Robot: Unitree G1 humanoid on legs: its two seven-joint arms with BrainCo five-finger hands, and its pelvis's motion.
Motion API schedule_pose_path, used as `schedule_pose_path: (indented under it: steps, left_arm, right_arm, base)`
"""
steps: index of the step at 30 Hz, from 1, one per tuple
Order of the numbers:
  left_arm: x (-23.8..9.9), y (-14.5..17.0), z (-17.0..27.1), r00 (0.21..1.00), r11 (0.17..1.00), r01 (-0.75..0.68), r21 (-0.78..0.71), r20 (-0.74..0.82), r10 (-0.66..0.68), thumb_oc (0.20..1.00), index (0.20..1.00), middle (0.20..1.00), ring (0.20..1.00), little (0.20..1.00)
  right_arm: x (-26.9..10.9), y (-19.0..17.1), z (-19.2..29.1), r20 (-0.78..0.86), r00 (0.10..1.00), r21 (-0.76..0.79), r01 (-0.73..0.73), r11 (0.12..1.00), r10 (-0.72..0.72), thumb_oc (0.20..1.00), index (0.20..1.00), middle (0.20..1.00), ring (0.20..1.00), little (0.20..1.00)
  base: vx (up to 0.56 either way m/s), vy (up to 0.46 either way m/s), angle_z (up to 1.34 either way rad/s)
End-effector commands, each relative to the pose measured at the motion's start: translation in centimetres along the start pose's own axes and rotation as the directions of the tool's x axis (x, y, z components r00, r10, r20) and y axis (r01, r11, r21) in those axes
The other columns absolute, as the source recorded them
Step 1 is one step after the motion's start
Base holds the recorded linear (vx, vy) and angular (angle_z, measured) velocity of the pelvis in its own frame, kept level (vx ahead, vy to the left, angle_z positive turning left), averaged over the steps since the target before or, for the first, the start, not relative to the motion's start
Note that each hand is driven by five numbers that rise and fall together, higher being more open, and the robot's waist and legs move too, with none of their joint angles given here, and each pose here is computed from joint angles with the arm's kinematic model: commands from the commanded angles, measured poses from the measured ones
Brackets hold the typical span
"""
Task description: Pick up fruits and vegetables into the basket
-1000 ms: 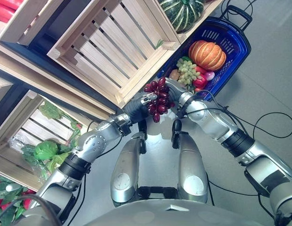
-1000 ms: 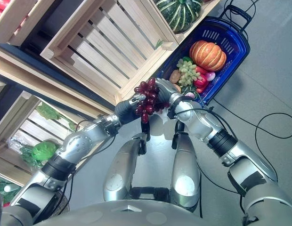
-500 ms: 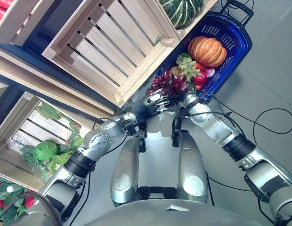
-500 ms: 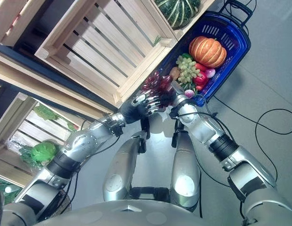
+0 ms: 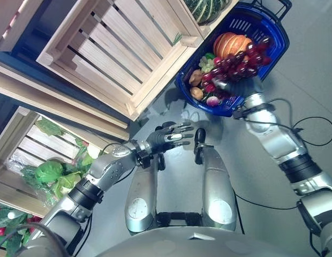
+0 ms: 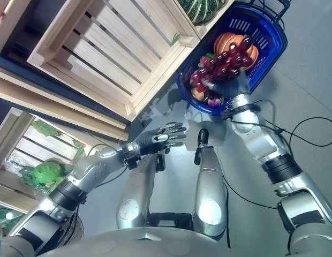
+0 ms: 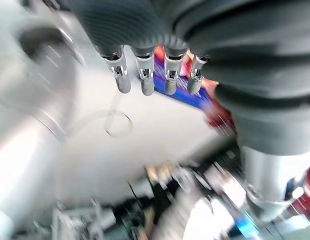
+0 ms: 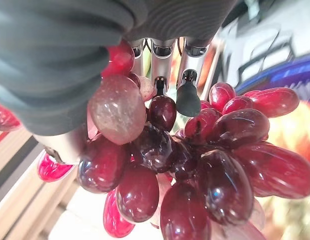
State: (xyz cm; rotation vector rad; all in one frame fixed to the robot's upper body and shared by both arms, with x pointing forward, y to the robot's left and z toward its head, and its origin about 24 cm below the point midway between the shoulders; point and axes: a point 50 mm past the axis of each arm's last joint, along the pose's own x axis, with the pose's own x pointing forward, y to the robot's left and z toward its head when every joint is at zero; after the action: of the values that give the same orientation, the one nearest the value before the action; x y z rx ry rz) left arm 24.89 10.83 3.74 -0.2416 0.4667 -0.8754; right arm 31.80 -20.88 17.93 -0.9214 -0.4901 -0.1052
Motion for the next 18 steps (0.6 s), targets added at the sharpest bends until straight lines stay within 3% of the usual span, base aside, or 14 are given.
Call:
schedule_pose_path:
  steps: [1,7,12,18]
  left_arm:
    - [-1.2,-0.1,-1.8,0.999,0.999,-0.008,0.032,-0.044,0.010,1.000,1.000,1.000,1.000,1.000]
    - [-1.7,0.8,-2.9,0.997,0.993,-0.064,0.104,-0.046,0.069,1.000,1.000,1.000,1.000,1.000]
    - [-1.8,1.6,-5.2,0.984,0.960,-0.090,0.266,-0.127,0.128,1.000,1.000,1.000,1.000,1.000]
    - [-0.7,0.6,-7.6,0.977,0.972,-0.011,0.235,-0.204,0.061,1.000,1.000,1.000,1.000,1.000]
  right_arm:
    - [0.7,-3.6,2.1,0.126,0.982,0.096,0.128,0.987,-0.139,0.200,0.200,0.200,0.200,0.200]
    - [1.2,-5.0,0.7,0.048,0.983,0.140,0.171,0.975,-0.179,0.200,0.200,0.200,0.200,0.200]
    - [2.5,-6.4,-1.6,-0.105,0.973,0.234,0.224,0.946,-0.205,0.200,0.200,0.200,0.200,0.200]
    - [4.8,-7.6,-3.9,-0.275,0.937,0.355,0.309,0.882,-0.217,0.200,0.200,0.200,0.200,0.200]
  base:
    - [-0.03,-0.015,0.02]
    - [-0.01,-0.003,0.03]
    - [0.00,-0.032,0.05]
    - [-0.01,-0.005,0.03]
